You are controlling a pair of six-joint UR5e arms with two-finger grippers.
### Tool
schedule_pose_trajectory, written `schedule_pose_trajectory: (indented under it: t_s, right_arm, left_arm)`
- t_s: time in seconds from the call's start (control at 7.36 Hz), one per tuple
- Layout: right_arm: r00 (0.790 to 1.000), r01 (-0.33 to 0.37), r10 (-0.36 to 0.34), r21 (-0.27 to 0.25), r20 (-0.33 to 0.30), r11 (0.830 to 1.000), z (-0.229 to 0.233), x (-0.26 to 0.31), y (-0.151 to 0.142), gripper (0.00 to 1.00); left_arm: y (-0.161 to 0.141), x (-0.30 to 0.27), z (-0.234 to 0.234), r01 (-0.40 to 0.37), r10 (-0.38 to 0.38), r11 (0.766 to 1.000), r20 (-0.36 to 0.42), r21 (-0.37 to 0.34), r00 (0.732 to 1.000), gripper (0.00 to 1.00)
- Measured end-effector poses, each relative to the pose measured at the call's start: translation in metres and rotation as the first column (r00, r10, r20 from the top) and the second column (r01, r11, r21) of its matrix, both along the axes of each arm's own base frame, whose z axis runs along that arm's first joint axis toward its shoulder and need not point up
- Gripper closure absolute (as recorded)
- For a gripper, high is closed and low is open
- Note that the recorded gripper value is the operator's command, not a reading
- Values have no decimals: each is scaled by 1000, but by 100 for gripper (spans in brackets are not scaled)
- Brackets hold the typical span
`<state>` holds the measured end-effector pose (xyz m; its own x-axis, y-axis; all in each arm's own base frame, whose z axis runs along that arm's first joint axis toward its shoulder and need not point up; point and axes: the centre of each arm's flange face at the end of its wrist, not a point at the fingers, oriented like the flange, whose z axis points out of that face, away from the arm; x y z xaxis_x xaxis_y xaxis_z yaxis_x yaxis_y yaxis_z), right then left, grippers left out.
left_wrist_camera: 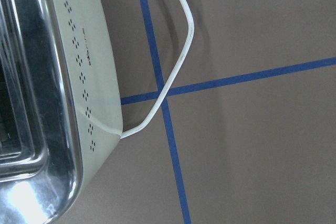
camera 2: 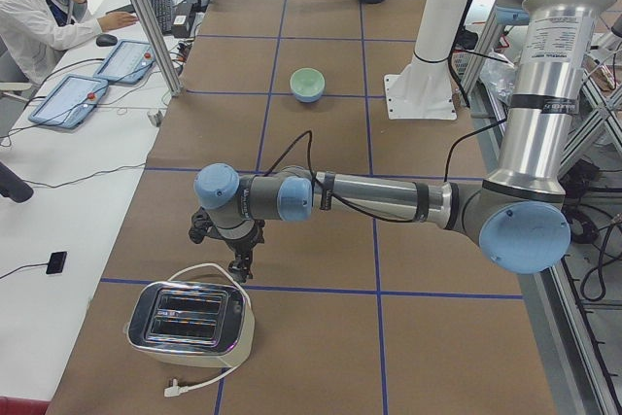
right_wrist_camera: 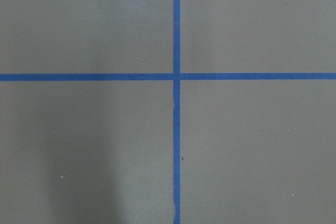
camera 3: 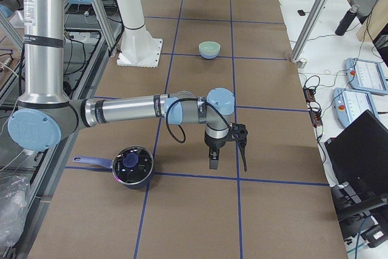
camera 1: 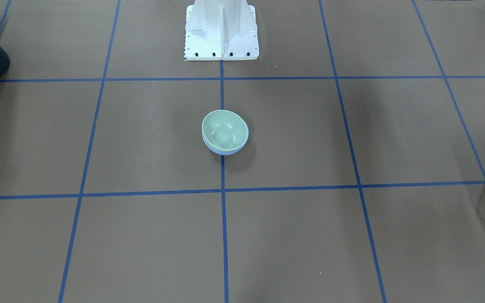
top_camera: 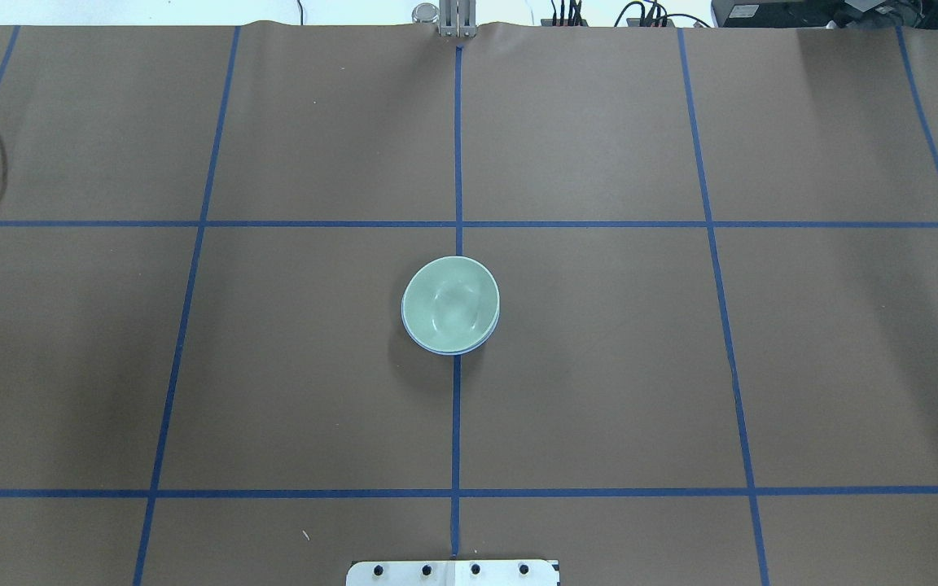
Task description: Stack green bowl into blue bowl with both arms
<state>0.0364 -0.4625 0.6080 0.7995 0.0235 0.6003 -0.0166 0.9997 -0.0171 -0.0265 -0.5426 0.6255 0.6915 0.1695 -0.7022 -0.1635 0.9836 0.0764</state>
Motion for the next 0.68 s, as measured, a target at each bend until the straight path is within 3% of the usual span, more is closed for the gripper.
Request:
schedule_pose_trajectory:
  t_s: [0.68]
  right_arm:
    - [1000,0,0,-1,10,1000,-1,0,1,0]
  left_arm:
    - [1,-1,1,14,-14,1000,1,-12,1000,1]
